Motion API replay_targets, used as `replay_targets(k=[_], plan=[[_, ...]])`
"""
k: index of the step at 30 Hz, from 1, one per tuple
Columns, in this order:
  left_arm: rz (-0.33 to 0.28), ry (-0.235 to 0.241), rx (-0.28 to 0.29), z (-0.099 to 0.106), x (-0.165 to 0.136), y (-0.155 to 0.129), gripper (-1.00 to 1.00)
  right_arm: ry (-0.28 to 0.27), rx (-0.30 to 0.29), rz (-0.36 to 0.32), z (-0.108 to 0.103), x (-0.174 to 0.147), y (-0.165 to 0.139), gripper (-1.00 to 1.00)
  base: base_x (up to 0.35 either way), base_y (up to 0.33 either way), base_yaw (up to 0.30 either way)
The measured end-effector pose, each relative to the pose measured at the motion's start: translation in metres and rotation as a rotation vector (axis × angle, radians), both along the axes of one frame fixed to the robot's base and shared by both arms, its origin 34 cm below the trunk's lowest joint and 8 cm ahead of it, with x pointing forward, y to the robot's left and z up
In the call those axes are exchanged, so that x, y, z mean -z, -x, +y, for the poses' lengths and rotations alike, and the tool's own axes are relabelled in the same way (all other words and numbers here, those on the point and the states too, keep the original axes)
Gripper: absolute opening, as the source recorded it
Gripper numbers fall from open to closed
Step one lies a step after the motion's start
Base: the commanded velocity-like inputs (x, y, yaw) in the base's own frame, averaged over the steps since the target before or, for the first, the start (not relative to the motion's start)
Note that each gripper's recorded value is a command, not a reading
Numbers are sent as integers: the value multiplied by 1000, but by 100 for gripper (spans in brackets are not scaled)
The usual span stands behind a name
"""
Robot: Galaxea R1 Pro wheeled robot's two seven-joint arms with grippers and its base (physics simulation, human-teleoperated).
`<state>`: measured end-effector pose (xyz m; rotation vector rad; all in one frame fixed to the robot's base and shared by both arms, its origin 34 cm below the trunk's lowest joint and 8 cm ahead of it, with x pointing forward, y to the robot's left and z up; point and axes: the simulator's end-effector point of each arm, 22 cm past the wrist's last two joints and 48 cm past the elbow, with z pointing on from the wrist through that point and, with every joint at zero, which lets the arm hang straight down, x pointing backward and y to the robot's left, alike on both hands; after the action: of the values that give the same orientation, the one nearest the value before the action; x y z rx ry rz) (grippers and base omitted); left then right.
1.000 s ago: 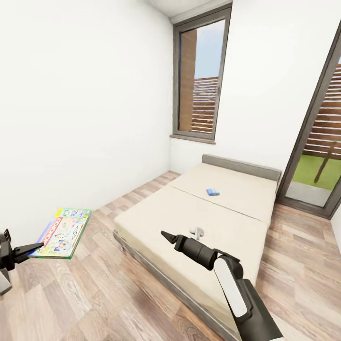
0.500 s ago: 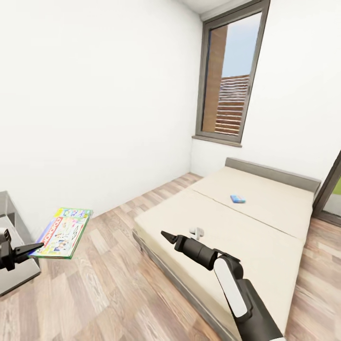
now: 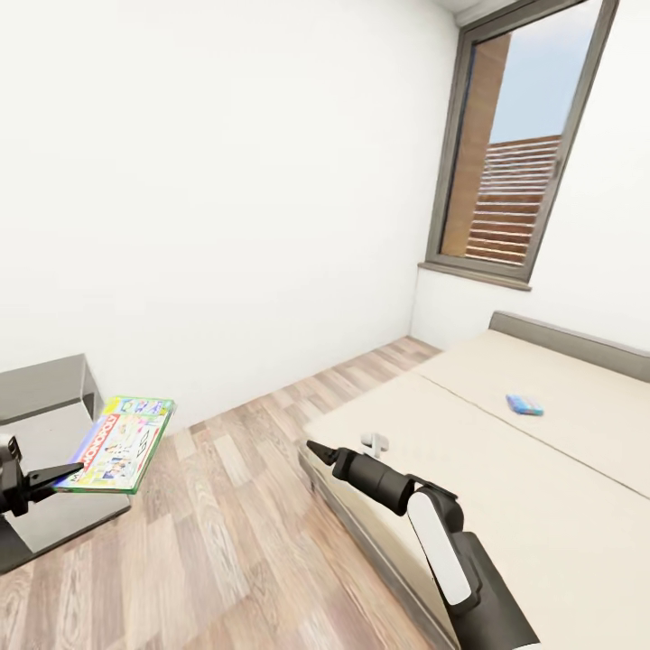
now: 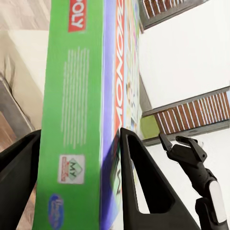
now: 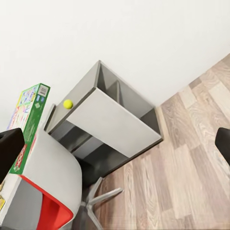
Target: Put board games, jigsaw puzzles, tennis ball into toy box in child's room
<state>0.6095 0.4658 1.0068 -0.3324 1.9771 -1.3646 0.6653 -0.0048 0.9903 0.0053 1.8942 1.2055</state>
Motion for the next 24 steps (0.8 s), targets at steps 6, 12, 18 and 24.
replay_targets(k=[6,12,18,24], plan=[[0,0,0,0,0,0,-100,0,0,3,0,1,0,100,297,195,289],[0,0,0,0,0,0,-100,0,-1,4,1,2,0,100,263,204,289],[0,2,1,-1,1,-1,-100,0,0,5,0,2,0,100,102,45,289],[-2,4,-1,-1,0,-1,-100,0,0,6,1,3,0,100,10,4,289]])
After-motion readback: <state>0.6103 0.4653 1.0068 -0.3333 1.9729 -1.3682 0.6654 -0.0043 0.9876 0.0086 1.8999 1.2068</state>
